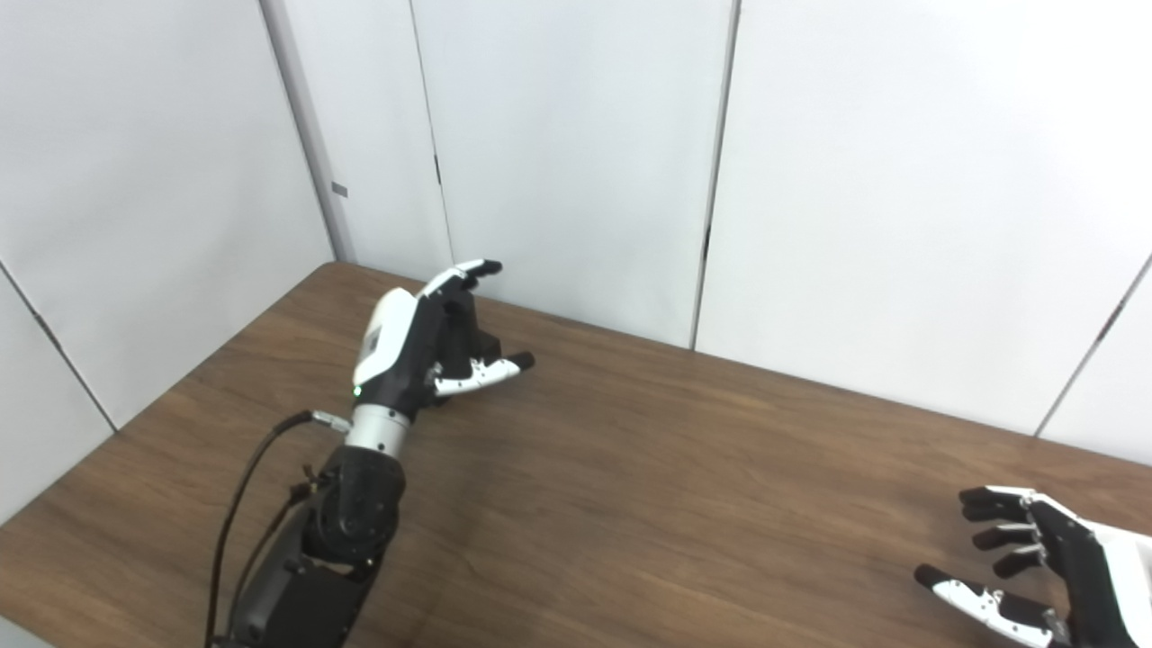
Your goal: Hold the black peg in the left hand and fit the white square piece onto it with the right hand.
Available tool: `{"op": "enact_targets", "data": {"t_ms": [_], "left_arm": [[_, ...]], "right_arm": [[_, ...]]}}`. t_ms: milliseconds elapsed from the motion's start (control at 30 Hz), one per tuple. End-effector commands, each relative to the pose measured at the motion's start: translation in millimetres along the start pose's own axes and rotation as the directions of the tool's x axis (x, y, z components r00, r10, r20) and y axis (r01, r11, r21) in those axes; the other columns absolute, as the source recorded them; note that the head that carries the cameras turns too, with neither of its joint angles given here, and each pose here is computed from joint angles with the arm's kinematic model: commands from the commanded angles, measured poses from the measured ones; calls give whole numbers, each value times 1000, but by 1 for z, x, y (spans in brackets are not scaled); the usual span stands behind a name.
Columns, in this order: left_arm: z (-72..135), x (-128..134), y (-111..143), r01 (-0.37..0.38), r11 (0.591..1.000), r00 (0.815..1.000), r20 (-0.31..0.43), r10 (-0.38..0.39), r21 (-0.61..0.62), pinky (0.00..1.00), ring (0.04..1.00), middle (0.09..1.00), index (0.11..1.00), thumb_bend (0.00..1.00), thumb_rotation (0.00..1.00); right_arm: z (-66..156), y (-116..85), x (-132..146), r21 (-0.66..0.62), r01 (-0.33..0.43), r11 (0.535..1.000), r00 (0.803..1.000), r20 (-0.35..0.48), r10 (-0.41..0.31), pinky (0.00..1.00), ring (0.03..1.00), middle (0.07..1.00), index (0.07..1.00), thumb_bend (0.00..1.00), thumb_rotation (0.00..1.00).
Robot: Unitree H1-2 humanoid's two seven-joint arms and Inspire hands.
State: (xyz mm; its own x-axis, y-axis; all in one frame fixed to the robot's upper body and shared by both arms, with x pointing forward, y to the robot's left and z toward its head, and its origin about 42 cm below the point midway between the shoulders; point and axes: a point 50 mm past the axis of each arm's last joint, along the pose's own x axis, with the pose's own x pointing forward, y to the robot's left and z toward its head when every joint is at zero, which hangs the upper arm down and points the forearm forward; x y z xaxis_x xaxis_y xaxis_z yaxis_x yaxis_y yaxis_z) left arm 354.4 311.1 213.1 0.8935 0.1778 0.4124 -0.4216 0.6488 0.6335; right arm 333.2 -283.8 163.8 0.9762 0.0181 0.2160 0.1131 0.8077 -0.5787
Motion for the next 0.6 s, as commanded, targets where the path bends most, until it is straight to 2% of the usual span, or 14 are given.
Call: {"op": "enact_targets", "data": {"t_ms": [0, 133, 300, 433, 567], "left_arm": [[14, 20, 21, -101, 993, 993, 65, 97, 61, 753, 874, 879, 811, 848, 233], [11, 26, 32, -140, 973, 990, 26, 138, 184, 818, 951, 942, 839, 901, 326], [14, 29, 37, -172, 947, 980, -52, 193, 270, 943, 999, 997, 859, 976, 361], [15, 32, 39, -169, 924, 967, -123, 222, 344, 968, 1000, 1000, 878, 1000, 375], [11, 35, 40, -140, 901, 958, -173, 227, 410, 962, 1000, 1000, 886, 1000, 438]], "right_arm": [[16, -16, 14, -12, 45, 999, 994, 96, -44, 394, 544, 614, 609, 609, 40], [15, -16, 14, -12, 43, 999, 995, 87, -42, 392, 540, 611, 609, 605, 55], [14, -17, 14, -10, 44, 999, 995, 92, -43, 378, 529, 604, 605, 601, 63], [15, -16, 15, -11, 45, 999, 995, 93, -44, 375, 526, 604, 606, 599, 66], [16, -16, 15, -13, 46, 999, 995, 91, -44, 382, 528, 604, 609, 595, 77]]}}
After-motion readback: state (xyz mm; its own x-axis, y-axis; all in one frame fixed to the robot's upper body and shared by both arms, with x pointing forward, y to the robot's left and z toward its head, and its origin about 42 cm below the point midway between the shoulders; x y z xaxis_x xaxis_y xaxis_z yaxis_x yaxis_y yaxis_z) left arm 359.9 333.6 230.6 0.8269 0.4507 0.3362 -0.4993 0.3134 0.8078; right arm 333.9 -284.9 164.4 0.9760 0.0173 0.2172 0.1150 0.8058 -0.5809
